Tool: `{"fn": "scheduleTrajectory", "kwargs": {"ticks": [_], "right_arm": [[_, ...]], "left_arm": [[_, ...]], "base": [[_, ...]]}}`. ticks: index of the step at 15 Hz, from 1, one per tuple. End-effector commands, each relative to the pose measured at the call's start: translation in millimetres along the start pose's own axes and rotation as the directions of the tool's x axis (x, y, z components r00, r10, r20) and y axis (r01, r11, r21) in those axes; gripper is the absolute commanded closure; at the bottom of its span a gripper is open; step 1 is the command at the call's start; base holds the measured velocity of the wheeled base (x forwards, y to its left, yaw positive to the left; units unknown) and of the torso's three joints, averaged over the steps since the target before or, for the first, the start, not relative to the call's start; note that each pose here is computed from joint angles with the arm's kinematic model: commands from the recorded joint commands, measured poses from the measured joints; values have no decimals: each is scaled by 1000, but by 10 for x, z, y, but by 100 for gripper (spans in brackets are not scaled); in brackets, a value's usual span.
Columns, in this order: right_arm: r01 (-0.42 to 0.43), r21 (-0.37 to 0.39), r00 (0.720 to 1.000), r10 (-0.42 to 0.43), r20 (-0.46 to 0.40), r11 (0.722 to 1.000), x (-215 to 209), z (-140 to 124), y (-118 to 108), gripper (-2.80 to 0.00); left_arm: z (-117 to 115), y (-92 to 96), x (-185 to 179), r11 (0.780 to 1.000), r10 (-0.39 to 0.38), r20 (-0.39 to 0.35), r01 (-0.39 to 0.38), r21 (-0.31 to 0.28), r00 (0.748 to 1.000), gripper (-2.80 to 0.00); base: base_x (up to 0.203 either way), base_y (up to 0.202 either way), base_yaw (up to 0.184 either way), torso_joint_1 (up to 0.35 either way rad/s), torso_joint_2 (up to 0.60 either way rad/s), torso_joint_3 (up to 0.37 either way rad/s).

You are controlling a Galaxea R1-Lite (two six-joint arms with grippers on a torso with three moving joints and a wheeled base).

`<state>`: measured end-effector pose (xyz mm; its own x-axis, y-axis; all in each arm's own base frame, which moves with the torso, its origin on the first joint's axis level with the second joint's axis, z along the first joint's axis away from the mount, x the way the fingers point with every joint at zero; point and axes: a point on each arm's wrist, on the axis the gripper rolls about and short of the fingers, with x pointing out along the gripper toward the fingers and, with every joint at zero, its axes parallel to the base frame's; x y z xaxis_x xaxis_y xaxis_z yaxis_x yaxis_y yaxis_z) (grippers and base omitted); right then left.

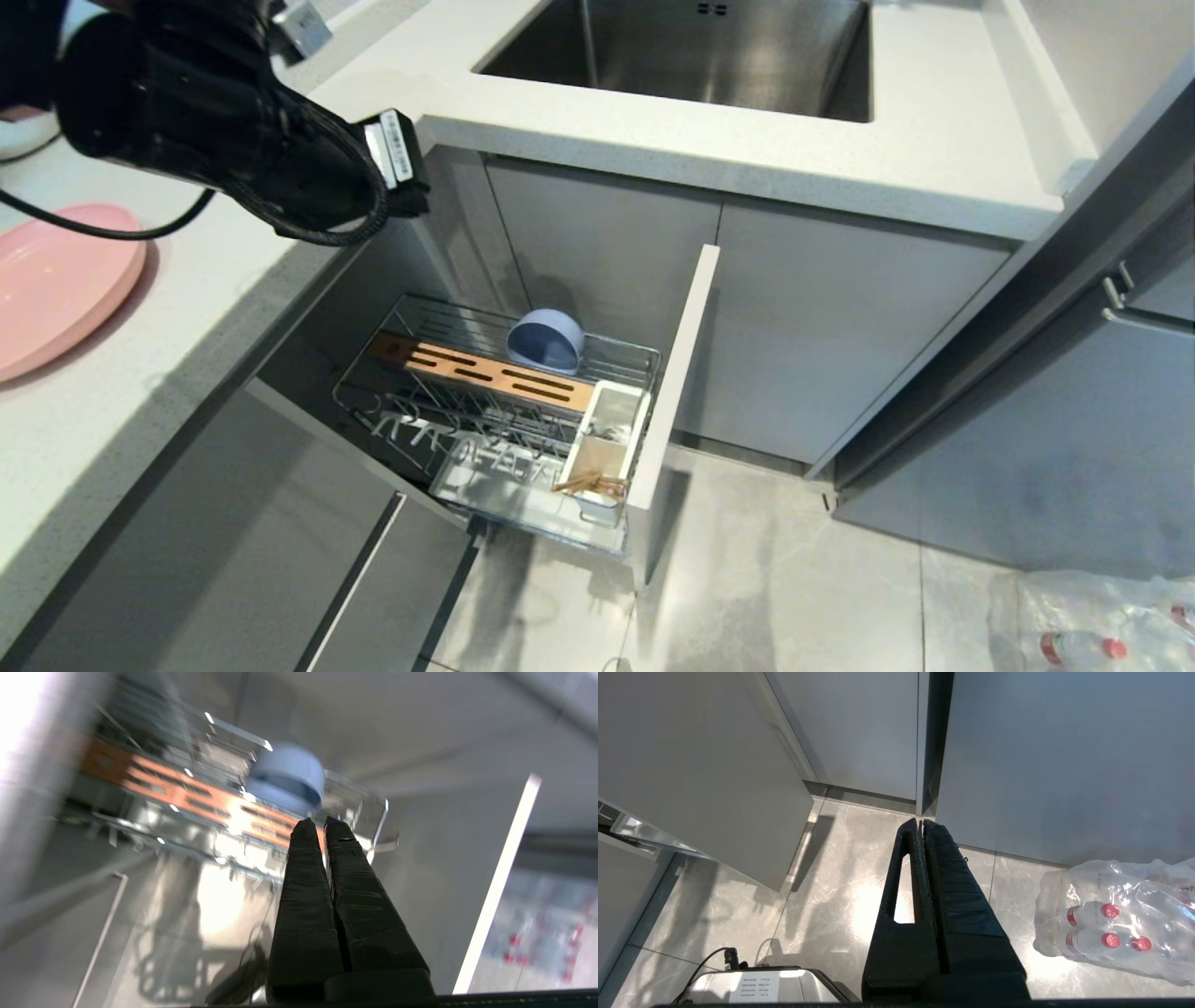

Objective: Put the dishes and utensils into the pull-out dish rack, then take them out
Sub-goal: Pick up the plate and place it in the cupboard

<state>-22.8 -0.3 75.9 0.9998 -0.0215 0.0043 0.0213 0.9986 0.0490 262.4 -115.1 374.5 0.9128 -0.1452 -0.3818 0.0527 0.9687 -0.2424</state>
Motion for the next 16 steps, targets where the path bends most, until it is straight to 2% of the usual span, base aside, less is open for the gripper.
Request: {"fn": "scheduleTrajectory", "kwargs": {"ticks": [1,6,8,10,12,13,16], "right_arm": [[0,0,1000,0,-1,1000,1,1,0,0],[0,0,1000,0,-1,1000,1,1,0,0],[0,0,1000,0,-1,1000,1,1,0,0],[0,1,1000,0,-1,1000,1,1,0,0],[0,0,1000,0,-1,1000,1,1,0,0],[0,0,1000,0,-1,1000,1,1,0,0],[0,0,1000,0,-1,1000,1,1,0,0]], "left_arm": [[141,151,-320,999,12,82,-9,-37,997,0],[367,626,-815,984,147,231,-119,-130,962,0],[418,807,-975,969,223,271,-183,-165,936,0],[447,989,-1107,946,312,302,-268,-180,901,0],[435,1133,-1140,924,381,301,-353,-146,874,0],[417,1190,-1120,920,393,287,-372,-126,874,0],[299,1350,-975,901,426,208,-435,-4,881,0]], "base": [[0,0,0,0,0,0],[0,0,0,0,0,0],[0,0,0,0,0,0],[0,0,0,0,0,0],[0,0,0,0,0,0],[0,0,0,0,0,0],[0,0,0,0,0,0]]}}
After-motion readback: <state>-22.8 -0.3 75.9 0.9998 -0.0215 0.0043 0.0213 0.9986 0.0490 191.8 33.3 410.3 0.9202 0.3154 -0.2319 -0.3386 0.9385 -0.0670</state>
